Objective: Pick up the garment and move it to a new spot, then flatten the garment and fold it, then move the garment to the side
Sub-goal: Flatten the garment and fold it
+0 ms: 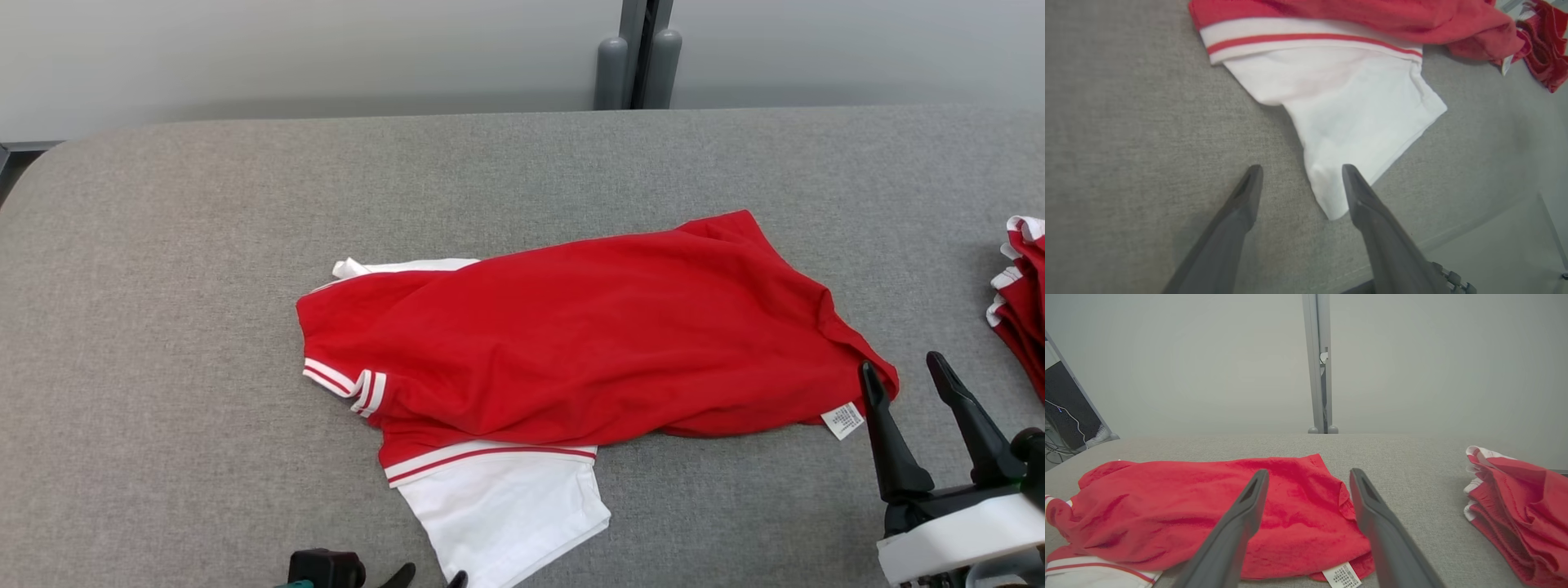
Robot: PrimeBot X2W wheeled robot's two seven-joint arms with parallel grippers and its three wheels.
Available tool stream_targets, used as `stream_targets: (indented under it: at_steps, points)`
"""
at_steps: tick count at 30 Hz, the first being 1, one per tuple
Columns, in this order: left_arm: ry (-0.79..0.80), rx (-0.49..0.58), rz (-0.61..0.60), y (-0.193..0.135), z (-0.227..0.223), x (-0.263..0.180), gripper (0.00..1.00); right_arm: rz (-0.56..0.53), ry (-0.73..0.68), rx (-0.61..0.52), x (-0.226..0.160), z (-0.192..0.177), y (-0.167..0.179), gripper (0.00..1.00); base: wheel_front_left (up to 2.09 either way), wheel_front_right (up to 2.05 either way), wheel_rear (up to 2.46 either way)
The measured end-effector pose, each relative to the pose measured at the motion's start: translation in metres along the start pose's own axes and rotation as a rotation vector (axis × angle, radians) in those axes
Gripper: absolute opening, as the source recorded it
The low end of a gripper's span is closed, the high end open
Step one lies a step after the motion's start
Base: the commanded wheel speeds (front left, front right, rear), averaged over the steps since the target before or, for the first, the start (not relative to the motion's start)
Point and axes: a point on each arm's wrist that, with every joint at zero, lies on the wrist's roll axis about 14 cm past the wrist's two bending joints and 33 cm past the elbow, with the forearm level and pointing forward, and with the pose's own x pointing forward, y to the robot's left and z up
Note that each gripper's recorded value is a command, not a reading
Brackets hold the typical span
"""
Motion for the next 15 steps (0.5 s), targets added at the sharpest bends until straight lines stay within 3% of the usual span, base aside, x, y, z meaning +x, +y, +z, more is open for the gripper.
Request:
stream_targets:
  at_steps: [6,7,8,9,15]
  points:
    - [0.071,-0.005,-0.04,-0.009,-0.014,0.006,1.0,-0.017,0.008,0.002,0.001,-0.003,-0.006,1.0,0.0,0.0,0.0]
    - [0.083,-0.003,-0.051,-0.011,-0.016,0.007,0.65,-0.023,0.012,0.001,0.001,-0.004,-0.008,1.0,0.0,0.0,0.0]
    - [0.083,-0.003,-0.051,-0.011,-0.016,0.007,0.13,-0.023,0.012,0.001,0.001,-0.004,-0.008,1.0,0.0,0.0,0.0]
    - [0.086,-0.004,-0.063,-0.012,-0.015,0.008,0.0,-0.034,0.019,0.003,0.0,-0.007,-0.012,1.0,0.0,0.0,0.0]
    - [0.076,0.002,-0.06,-0.01,-0.012,0.012,0.0,-0.074,0.045,0.02,-0.002,-0.016,-0.025,1.0,0.0,0.0,0.0]
